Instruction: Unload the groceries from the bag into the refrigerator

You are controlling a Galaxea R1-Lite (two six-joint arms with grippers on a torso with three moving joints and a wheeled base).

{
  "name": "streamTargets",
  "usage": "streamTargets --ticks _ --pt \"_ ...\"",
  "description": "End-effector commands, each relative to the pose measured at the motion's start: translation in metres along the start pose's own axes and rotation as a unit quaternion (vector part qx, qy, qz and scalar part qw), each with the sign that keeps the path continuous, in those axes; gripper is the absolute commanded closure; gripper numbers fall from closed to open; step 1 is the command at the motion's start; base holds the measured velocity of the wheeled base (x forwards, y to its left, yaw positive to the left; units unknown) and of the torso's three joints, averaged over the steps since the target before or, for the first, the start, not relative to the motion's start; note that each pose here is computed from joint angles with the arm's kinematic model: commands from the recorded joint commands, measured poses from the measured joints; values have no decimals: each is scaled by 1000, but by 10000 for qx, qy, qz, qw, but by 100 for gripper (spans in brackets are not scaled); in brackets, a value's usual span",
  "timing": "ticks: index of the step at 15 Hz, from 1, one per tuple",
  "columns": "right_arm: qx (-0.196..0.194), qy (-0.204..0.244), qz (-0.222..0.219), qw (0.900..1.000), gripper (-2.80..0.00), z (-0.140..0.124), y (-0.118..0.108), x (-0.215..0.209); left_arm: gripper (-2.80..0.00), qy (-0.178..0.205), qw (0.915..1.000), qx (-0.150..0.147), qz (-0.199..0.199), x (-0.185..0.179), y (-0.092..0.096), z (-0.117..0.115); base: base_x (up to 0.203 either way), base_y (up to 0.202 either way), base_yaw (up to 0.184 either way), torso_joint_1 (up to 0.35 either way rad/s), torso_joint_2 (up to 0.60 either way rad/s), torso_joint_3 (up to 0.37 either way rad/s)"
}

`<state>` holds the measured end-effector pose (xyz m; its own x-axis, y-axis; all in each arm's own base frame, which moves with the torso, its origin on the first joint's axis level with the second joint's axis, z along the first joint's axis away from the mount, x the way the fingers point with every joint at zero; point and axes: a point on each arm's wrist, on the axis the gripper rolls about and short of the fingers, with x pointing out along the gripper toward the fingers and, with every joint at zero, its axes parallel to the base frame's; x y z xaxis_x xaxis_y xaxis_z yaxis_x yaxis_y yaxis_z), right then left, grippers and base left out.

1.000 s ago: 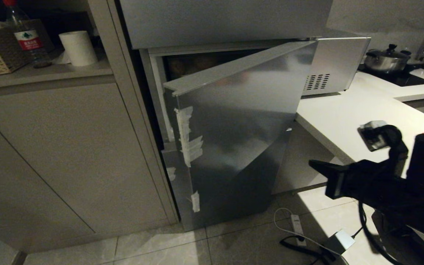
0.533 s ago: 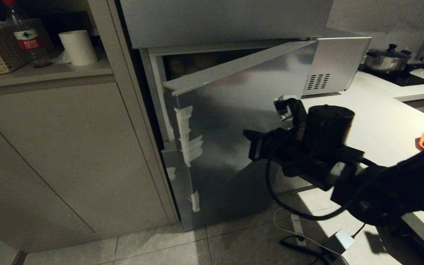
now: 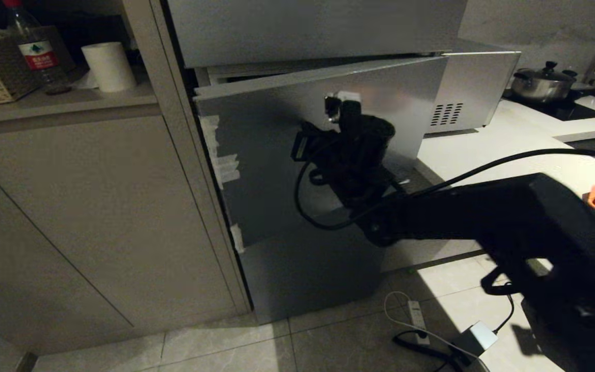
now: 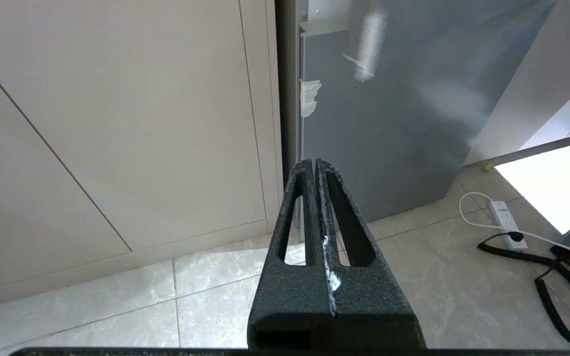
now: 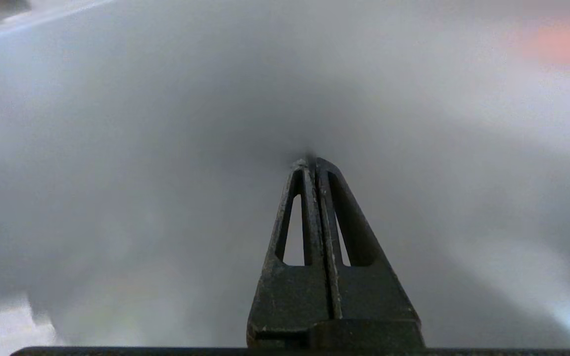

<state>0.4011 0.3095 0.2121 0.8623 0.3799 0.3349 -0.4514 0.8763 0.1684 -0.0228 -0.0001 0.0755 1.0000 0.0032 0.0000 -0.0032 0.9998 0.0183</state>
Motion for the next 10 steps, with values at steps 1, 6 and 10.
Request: streamTargets --ticks 1,6,10 --pt "-249 242 -75 9994 0 -81 1 7 0 8 10000 1 -1 0 0 0 0 0 0 0 0 0" --pt "-451 -320 -93 9984 0 -90 1 4 0 8 10000 1 -1 0 0 0 0 0 0 0 0 0" --pt "-446 -331 -107 9984 0 -85 1 4 0 8 10000 1 -1 0 0 0 0 0 0 0 0 0"
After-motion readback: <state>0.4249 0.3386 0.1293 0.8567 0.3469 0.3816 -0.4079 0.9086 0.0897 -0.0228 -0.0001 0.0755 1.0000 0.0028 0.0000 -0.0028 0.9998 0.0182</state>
